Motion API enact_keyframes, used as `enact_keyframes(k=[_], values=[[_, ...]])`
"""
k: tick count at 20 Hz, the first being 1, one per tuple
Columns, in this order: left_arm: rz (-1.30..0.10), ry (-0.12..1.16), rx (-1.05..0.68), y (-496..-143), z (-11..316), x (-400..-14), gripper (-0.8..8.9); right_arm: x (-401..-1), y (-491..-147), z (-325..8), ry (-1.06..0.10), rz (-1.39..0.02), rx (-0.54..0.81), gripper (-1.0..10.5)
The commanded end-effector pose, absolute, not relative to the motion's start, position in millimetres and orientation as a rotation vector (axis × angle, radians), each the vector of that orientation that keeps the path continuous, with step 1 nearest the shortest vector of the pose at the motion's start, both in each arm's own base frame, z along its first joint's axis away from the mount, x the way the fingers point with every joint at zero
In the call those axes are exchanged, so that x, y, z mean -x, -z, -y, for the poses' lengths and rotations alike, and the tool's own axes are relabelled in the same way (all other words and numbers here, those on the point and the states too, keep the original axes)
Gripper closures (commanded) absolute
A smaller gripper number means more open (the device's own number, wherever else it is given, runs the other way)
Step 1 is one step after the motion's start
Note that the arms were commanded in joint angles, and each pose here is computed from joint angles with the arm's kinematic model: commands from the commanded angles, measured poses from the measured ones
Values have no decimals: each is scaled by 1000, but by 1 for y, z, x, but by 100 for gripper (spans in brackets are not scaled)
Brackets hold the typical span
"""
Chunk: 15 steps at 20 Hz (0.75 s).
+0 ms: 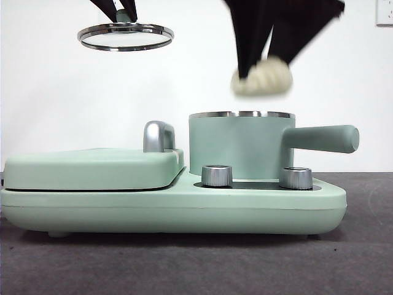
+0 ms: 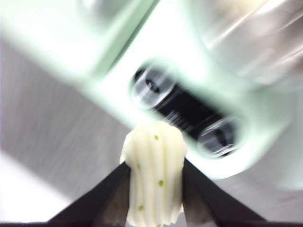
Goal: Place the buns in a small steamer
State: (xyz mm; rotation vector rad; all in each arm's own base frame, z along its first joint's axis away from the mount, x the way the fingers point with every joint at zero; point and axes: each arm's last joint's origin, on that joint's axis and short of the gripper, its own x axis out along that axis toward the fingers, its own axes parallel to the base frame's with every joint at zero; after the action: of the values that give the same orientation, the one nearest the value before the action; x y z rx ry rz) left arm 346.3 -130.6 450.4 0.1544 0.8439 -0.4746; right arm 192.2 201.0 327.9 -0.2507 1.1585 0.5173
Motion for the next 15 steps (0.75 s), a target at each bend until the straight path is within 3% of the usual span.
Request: enact_keyframes(k=[1,6,15], values=[[-776,485,-145,-465,129,-339,762,-227,-352,-196,-499,-1113,271,810],[-777,484,-144,-465,129,-339,762,-295,-358,-188,-446,-1109,269,810],[-776,484,-143,-465,130,-339,762,-353,-296,-194,-392,-1229,303,810]])
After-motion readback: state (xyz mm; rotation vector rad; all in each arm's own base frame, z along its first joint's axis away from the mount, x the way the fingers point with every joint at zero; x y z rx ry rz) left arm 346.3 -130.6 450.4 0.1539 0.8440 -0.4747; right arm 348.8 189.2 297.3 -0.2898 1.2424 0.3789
